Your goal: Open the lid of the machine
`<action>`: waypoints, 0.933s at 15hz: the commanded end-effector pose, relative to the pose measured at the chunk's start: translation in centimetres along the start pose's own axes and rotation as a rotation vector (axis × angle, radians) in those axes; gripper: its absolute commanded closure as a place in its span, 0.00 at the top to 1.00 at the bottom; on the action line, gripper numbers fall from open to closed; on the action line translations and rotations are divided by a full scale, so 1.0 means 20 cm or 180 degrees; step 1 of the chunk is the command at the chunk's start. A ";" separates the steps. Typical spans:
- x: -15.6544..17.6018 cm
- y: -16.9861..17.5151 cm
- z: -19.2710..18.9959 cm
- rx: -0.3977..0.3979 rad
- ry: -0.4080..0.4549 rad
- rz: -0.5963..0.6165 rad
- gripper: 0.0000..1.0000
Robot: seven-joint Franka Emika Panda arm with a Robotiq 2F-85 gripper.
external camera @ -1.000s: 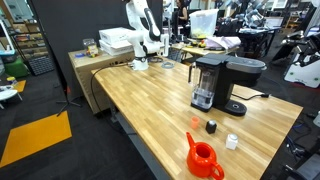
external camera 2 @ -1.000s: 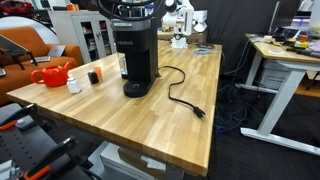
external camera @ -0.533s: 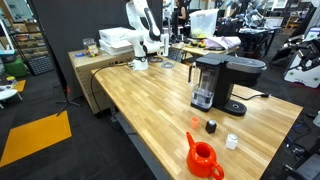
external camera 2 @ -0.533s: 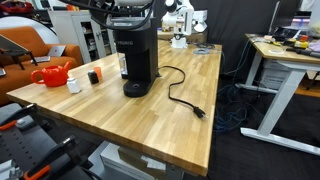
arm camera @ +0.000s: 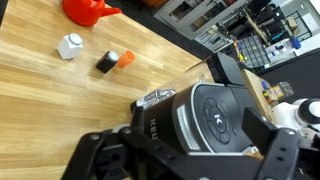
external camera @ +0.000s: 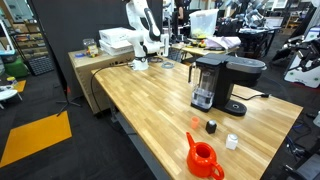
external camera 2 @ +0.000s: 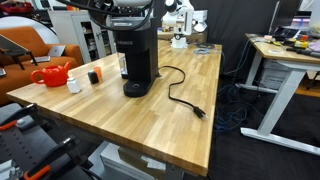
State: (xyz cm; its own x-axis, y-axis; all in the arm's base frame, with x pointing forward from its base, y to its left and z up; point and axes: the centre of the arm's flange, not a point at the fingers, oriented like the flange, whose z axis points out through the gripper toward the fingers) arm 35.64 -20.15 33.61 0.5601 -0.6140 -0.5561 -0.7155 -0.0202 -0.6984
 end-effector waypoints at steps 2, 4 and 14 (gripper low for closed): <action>0.01 -0.02 0.02 0.0020 -0.0001 -0.0006 1.00; 0.02 -0.02 0.04 0.0047 0.0033 -0.0003 1.00; 0.09 0.05 0.01 0.0031 0.0391 -0.0155 0.79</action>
State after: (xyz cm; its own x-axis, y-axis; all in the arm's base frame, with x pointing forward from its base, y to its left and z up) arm 36.33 -20.92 32.29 0.5330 -0.6857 -0.4957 -0.7068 -0.0387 -0.7064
